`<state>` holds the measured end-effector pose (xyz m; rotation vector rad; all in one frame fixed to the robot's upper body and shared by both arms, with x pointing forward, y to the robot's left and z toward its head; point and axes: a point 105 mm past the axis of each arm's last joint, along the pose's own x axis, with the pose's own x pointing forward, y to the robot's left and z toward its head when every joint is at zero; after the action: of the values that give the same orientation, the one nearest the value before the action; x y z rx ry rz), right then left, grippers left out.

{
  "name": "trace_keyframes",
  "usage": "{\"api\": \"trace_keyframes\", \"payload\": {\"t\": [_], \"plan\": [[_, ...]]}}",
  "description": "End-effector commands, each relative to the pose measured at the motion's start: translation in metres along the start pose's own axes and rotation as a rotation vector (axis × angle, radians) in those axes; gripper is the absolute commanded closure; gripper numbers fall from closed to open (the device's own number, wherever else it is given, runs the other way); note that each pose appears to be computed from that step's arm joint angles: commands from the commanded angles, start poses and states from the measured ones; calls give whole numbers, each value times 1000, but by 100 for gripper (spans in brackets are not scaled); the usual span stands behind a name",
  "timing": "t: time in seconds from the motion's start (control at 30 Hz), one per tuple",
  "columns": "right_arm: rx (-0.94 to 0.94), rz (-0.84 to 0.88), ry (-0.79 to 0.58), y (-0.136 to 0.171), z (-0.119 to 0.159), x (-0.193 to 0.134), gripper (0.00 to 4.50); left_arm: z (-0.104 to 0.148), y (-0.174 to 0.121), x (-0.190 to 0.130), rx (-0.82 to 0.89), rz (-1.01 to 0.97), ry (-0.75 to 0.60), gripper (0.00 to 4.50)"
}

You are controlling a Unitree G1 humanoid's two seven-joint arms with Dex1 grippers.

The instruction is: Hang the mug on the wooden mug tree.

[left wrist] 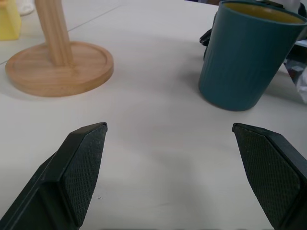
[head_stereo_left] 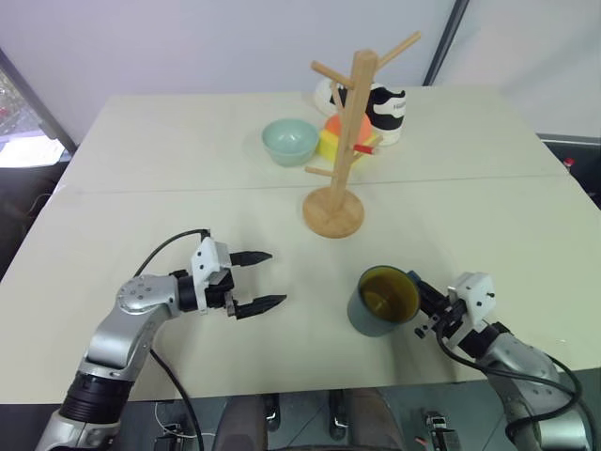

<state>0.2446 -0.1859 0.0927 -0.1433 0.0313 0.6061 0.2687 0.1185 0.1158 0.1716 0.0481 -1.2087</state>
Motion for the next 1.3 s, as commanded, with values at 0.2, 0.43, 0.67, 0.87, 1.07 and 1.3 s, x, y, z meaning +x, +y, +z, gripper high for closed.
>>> {"api": "trace_keyframes", "payload": {"t": [0.2, 0.43, 0.67, 0.87, 1.07, 1.3], "plan": [[-441, 76, -8, -3, 83, 27, 448, 12, 14, -9, 63, 71, -23, 0], [-636, 96, 15, -14, 134, 42, 448, 19, 18, -6, 80, 97, -39, 0], [-657, 67, 17, -25, 167, 56, 448, 33, 20, -5, 86, 126, -98, 0], [-666, 51, 34, -30, 180, 61, 448, 46, 19, -4, 84, 131, -137, 0], [-681, 56, 50, -37, 190, 69, 448, 68, 15, 1, 90, 105, -200, 0], [-679, 63, 60, -40, 198, 81, 448, 91, 17, 3, 89, 101, -264, 0]]}}
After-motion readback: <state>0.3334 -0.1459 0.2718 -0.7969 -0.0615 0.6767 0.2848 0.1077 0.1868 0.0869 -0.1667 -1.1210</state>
